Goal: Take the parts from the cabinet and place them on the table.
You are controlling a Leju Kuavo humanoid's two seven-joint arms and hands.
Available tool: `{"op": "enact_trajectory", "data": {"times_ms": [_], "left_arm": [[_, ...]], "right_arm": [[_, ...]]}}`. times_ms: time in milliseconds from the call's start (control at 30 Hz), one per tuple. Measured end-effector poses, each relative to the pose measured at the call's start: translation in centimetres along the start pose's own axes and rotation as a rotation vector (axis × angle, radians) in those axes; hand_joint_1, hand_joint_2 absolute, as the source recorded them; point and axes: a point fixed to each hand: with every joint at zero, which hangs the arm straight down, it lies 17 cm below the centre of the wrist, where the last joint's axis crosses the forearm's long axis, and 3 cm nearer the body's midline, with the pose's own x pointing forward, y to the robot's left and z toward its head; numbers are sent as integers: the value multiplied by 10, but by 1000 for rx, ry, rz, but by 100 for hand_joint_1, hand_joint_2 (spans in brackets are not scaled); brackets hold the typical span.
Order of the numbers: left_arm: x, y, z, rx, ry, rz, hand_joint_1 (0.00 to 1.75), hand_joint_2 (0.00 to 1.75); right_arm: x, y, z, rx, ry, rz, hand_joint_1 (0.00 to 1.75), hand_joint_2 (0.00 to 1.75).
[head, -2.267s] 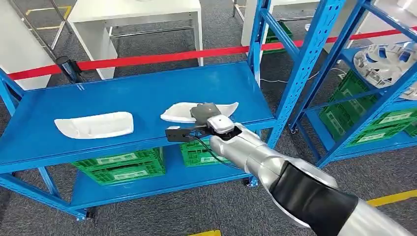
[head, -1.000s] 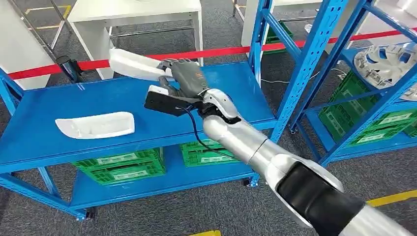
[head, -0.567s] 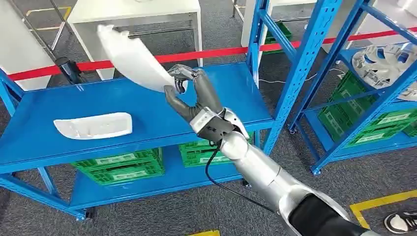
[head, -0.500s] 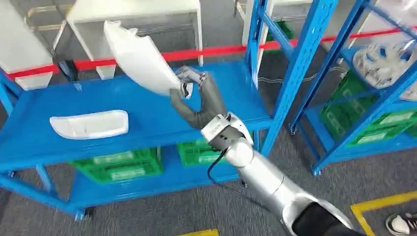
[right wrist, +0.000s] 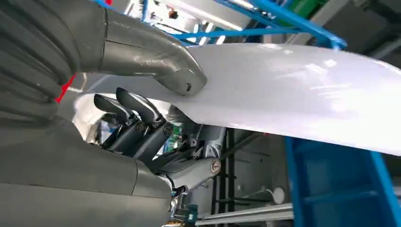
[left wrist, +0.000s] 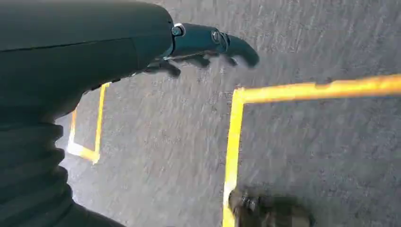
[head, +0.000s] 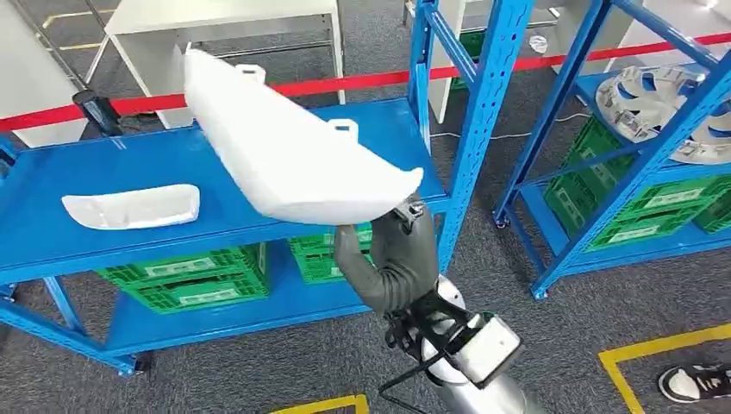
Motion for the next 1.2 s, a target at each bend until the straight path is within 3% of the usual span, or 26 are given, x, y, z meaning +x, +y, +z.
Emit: {"op": "enact_trajectory", "data": {"times_ms": [400, 500, 1000, 1200], "left_arm": [[-26, 8, 0, 30, 83, 9, 0, 175], [-30, 4, 1, 24, 111, 18, 0, 175], [-5, -12, 2, -16, 45, 61, 0, 175], [-14, -25, 4, -36, 73, 24, 0, 175]], "right_arm": [[10, -6, 14, -43, 22, -34, 175, 175], [9, -10, 13, -44, 13, 24, 175, 175], [-8, -40, 23, -48, 69, 210, 175, 175], [-14, -47, 52, -51, 148, 290, 175, 175]]}}
